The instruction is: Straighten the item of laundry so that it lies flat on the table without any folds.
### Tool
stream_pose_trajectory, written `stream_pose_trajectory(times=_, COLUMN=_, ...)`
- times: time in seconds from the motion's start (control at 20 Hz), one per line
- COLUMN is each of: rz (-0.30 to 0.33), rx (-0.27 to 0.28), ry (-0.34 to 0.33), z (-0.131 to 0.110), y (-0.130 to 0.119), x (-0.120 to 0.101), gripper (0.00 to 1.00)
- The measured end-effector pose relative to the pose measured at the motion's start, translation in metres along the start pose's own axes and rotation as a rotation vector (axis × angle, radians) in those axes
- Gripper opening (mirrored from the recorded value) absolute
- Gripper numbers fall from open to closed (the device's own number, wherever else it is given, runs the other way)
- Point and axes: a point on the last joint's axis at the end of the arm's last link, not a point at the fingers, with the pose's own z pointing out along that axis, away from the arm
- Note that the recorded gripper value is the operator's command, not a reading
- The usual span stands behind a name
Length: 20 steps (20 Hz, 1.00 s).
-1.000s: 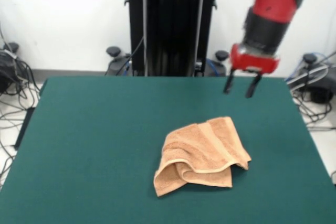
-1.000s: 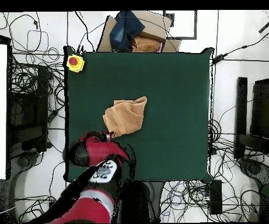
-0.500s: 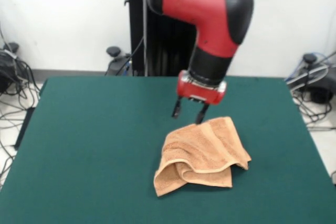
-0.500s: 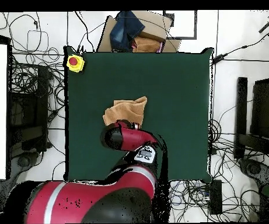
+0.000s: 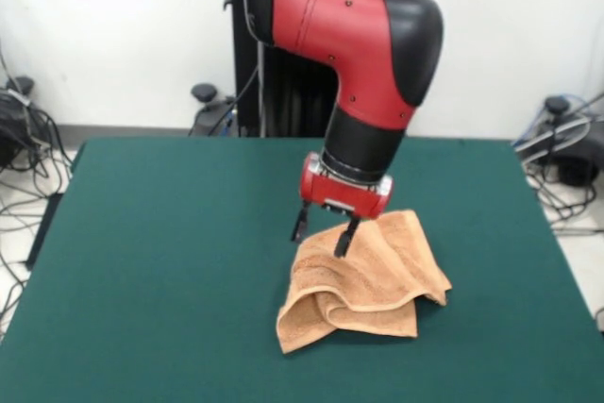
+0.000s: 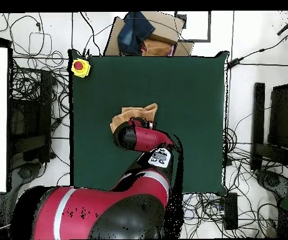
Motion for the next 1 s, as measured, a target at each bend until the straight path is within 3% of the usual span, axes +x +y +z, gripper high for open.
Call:
stream_pose_trajectory(times=0.3, rz=0.012, rx=0.0, ry=-0.042, z=0.001, y=0.002, x=-0.024, gripper=1.0)
stream_pose_trajectory(times=0.7, rz=0.043, rx=0.013, ry=-0.043, z=0.0, y=-0.021, x=-0.03, gripper=1.0)
stream_pose_trajectory(times=1.0, rz=0.044, rx=0.048, ry=-0.029, z=-0.034, y=-0.038, x=-0.03, gripper=1.0)
